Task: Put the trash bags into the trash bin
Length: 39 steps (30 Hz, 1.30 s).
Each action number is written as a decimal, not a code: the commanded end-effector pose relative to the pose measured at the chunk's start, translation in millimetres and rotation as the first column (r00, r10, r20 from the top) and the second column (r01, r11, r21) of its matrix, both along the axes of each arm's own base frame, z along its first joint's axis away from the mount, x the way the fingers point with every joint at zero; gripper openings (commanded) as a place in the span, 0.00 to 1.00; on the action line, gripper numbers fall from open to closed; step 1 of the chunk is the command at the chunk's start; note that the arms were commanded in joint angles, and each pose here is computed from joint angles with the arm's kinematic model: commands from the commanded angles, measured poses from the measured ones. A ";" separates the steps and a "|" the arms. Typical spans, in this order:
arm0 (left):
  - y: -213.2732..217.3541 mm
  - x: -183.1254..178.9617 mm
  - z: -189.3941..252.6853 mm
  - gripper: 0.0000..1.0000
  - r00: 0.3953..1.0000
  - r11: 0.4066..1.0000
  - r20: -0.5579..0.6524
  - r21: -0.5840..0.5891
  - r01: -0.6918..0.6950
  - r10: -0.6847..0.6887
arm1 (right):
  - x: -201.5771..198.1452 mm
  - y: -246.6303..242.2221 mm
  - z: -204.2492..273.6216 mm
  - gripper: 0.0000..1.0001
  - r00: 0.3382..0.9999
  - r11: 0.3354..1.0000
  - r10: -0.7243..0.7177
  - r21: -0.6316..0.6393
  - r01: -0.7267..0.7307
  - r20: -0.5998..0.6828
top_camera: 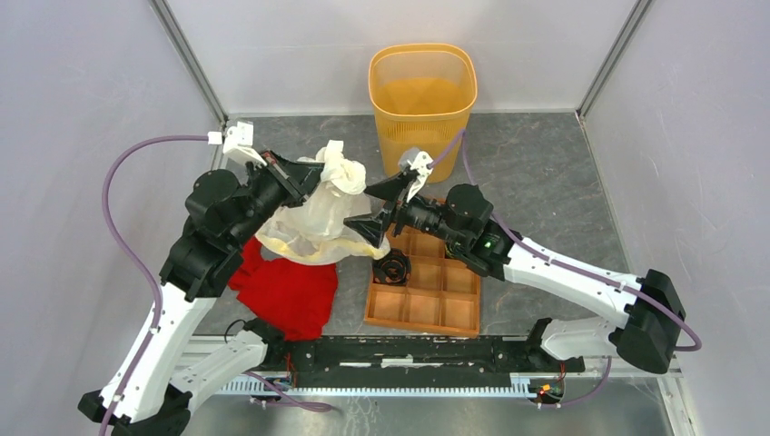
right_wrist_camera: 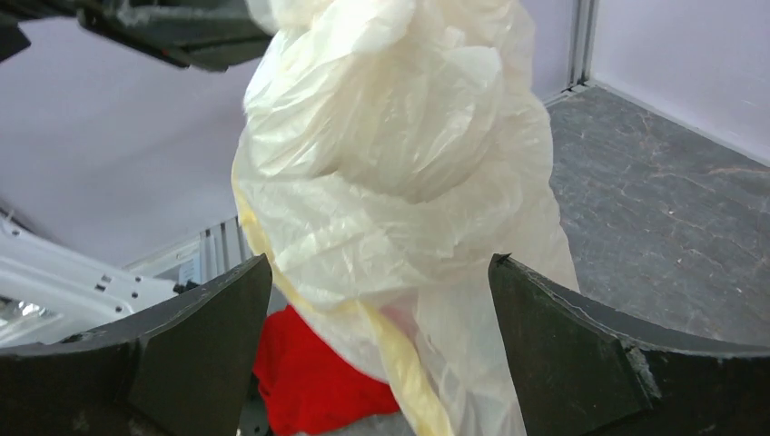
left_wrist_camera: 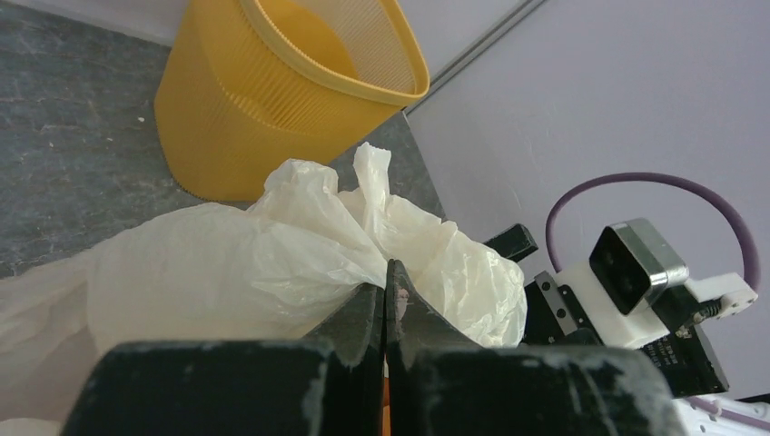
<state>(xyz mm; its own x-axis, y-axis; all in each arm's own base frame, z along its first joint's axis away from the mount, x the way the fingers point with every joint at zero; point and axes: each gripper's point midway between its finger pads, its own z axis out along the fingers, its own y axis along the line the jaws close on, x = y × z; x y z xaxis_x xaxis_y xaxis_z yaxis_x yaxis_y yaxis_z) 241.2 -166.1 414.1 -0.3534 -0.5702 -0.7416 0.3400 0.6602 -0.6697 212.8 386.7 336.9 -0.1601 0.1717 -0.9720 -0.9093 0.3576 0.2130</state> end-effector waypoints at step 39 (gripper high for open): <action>144.9 -15.4 -14.6 0.02 0.808 0.759 0.119 0.286 -0.584 0.577 | 19.2 -9.4 -282.5 0.90 0.957 0.418 -0.290 -0.901 0.116 -0.011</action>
<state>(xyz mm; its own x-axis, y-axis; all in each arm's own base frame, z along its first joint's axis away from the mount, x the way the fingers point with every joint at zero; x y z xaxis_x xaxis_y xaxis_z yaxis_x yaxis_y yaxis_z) 222.5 -19.6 398.2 -0.0140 -0.4311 -0.9022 -0.1704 0.8901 -0.4227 224.9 402.9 56.7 -0.3704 -0.7017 -0.6086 -0.8098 0.5649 -0.1584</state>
